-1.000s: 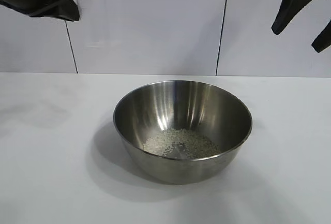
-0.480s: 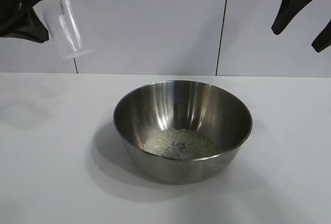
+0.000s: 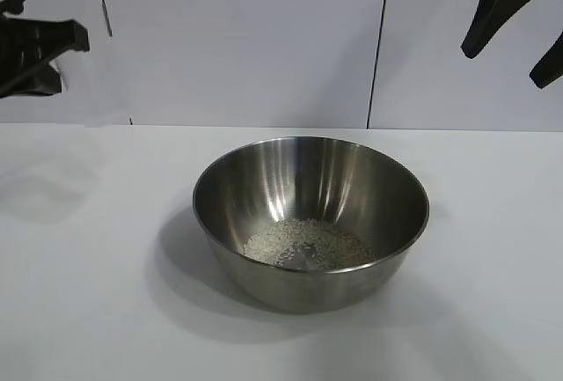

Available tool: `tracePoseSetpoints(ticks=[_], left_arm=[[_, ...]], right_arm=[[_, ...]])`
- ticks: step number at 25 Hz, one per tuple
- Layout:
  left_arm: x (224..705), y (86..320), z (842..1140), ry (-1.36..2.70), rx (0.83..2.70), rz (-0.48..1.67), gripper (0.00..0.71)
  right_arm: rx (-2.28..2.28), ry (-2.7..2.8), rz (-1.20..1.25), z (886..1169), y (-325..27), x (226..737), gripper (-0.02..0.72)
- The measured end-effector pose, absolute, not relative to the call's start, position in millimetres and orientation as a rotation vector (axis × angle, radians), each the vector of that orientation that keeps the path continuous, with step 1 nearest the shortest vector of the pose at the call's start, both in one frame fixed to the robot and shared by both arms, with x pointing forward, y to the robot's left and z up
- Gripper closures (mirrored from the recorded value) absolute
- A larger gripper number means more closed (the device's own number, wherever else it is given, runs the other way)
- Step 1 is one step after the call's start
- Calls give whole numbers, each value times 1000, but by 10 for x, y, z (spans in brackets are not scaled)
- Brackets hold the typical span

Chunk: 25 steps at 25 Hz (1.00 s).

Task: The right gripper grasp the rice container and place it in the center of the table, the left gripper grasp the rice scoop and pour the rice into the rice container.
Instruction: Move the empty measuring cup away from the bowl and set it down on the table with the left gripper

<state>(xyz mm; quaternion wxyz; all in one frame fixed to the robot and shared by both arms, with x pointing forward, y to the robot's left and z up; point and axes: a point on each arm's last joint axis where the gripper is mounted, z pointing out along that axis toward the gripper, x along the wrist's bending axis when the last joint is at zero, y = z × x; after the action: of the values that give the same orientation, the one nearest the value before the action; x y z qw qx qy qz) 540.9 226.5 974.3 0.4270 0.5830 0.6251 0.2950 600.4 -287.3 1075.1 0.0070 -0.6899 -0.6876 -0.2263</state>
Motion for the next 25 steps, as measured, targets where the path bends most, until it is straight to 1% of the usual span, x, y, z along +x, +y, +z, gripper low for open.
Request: tracePoseSetpoints(ticks=[3,6,11,16,20,25], left_arm=[[5252,2291,9626,1460,1409,798,701],[5151,2292,9512,1376,1384,812,701],[5105,2235,9220,1283,1470,793,701],[5144,2199,9027,1225,1490,806,701],[5149,2177,8844,1183,1559,818,701],[5142,2164,8676,1159,1595,817,701]], right_arm=[[-2161,-2152,-715,10753,-2874,6009,167],[-2165,-2153,-722,10754,-2875,6015,167],[-2166,-2153,-723,10754,-2875,6015,167],[-2164,-2156,-723,10754,-2875,6015,167],[-2163,-2157,-723,10754,-2875,6015,167],[-2162,-2158,-723,10754,-2875,6015,167]])
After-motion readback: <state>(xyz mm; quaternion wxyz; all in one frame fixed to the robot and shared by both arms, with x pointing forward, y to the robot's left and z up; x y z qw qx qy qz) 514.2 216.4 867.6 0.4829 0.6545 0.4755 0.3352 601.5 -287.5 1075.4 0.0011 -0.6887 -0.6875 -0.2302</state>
